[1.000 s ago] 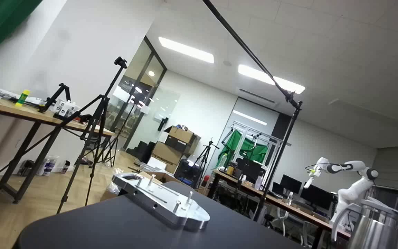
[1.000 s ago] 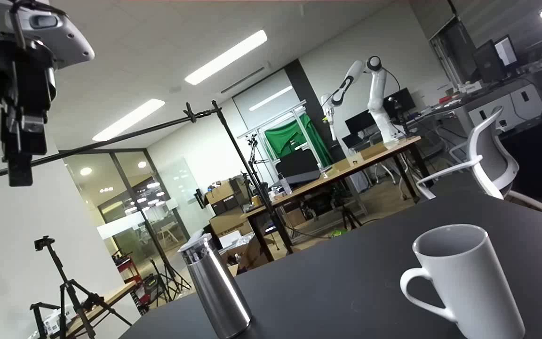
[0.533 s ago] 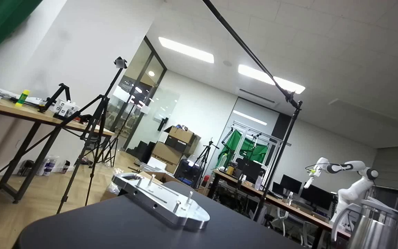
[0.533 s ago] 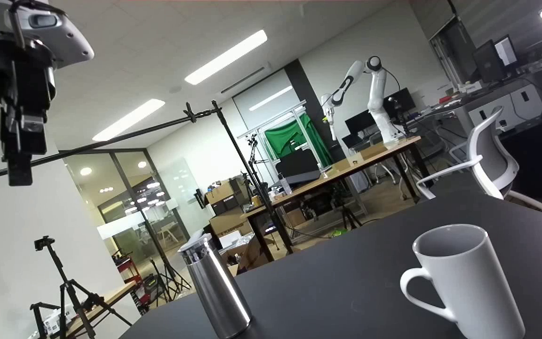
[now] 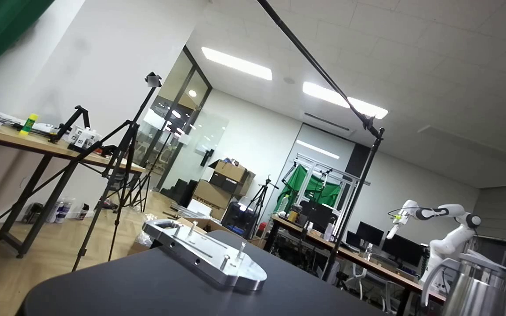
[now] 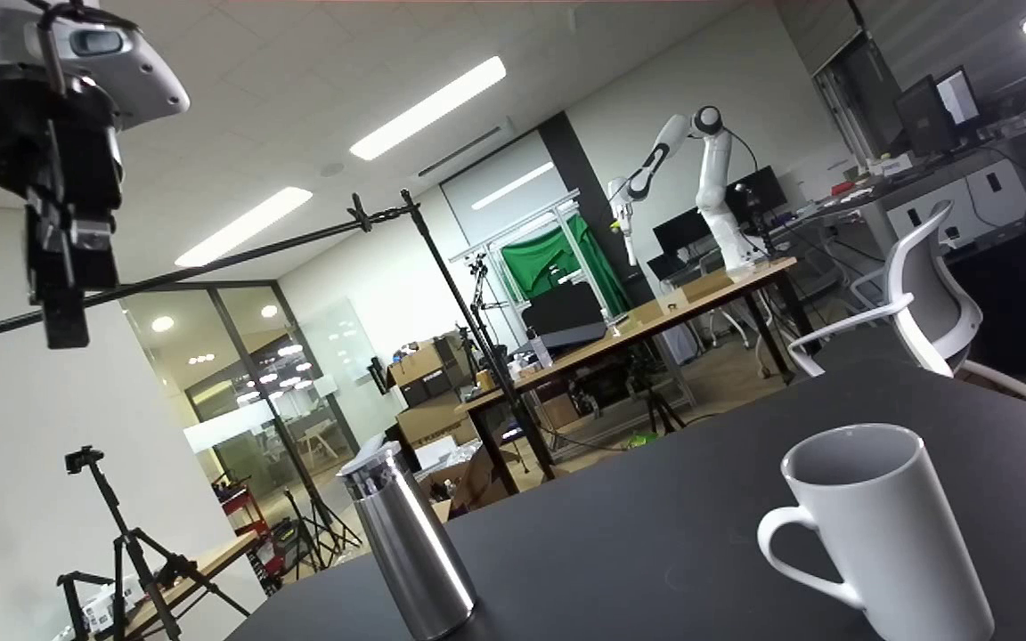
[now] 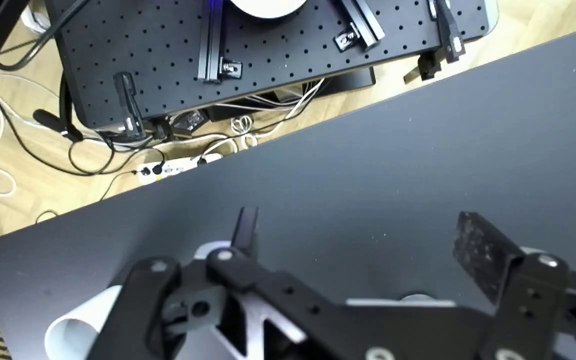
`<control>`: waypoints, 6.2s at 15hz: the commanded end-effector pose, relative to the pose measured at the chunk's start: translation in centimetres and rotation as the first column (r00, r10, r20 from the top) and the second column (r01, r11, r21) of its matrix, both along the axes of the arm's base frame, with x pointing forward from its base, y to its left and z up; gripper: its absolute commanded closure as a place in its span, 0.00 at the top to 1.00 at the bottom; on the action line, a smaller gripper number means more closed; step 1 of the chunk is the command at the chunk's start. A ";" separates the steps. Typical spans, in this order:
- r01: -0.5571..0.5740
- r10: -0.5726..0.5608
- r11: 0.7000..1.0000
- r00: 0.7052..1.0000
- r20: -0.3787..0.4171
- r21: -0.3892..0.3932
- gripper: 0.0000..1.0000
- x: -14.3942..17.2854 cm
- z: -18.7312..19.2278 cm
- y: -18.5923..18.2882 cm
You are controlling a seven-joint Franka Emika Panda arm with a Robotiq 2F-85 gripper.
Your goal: Close the flask
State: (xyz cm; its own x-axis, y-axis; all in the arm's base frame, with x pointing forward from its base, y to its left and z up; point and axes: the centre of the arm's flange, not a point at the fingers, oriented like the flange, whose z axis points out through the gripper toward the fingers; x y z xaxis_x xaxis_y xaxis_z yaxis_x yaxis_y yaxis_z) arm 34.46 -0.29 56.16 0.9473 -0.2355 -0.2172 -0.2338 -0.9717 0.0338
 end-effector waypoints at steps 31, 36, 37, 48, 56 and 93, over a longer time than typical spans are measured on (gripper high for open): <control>0.147 -0.139 0.989 0.968 0.209 -0.025 0.00 26.0 -6.1 2.1; 0.084 -0.078 0.996 0.973 0.216 -0.018 0.00 28.2 -10.2 6.6; 0.071 -0.066 0.997 0.975 0.212 -0.016 0.00 28.4 -11.0 7.4; -0.039 0.043 0.999 0.973 0.227 -0.021 0.00 28.9 -15.0 12.3; -0.079 0.085 0.996 0.958 0.274 -0.032 0.00 28.9 -15.4 12.4; 0.060 -0.055 0.997 0.995 -0.089 0.049 0.00 32.0 -22.3 8.6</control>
